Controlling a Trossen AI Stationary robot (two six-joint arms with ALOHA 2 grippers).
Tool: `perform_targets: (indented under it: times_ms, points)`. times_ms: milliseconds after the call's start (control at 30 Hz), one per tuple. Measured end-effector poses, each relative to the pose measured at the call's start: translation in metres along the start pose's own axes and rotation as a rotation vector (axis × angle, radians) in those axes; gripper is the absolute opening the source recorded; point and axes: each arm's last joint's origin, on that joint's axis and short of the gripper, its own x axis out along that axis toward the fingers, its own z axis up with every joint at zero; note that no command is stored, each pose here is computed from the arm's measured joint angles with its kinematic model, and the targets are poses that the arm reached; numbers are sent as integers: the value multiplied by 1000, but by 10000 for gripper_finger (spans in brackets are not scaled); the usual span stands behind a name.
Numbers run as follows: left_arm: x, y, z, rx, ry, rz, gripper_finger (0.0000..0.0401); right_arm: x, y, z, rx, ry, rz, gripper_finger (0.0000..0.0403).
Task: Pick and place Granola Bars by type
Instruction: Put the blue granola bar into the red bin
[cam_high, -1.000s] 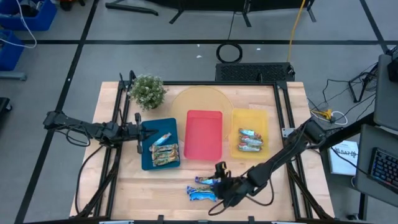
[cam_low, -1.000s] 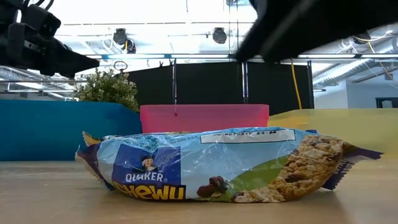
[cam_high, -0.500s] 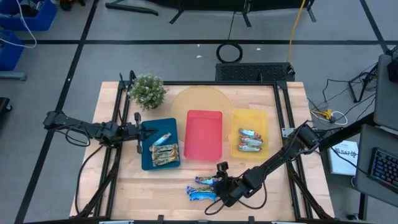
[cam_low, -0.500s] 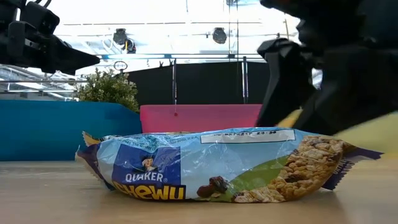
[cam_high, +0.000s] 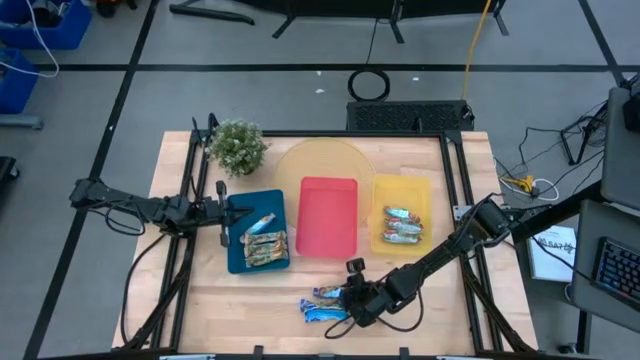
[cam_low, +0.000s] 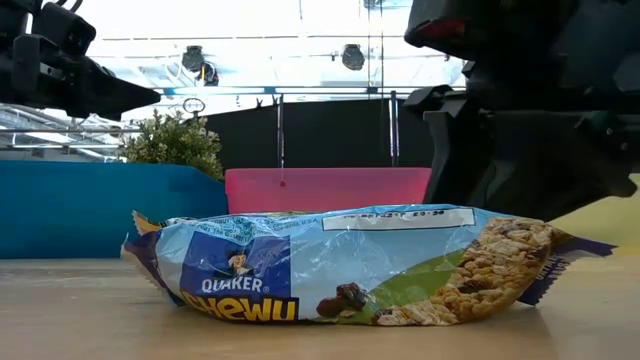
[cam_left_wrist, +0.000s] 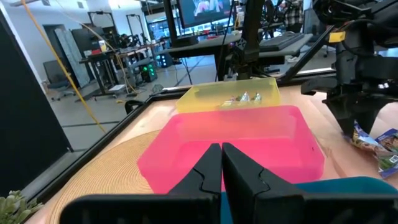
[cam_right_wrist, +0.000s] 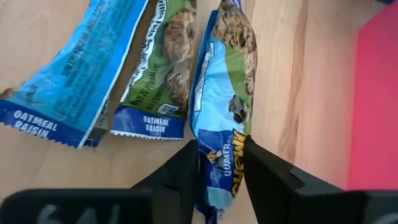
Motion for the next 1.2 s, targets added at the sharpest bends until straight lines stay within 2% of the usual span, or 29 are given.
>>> perform_targets:
  times_ms: [300,533,833,967,1200]
  points:
    - [0,0,0,0,0,-1,21,0,-4,4,-35,-21,-2,36]
    - [0,0,0,1,2,-1,21,-20,-18,15,-23,-82,-26,46]
    - [0,0,0,1,2,-3,21,-83,-39,28,-55,-251,-4,34]
    - [0,0,0,0,2,-3,21,-110,-61,6,-13,-382,-3,37]
    - [0,-1,0,-11,-2,-38,21,-133,-101,-75,113,-716,9,33]
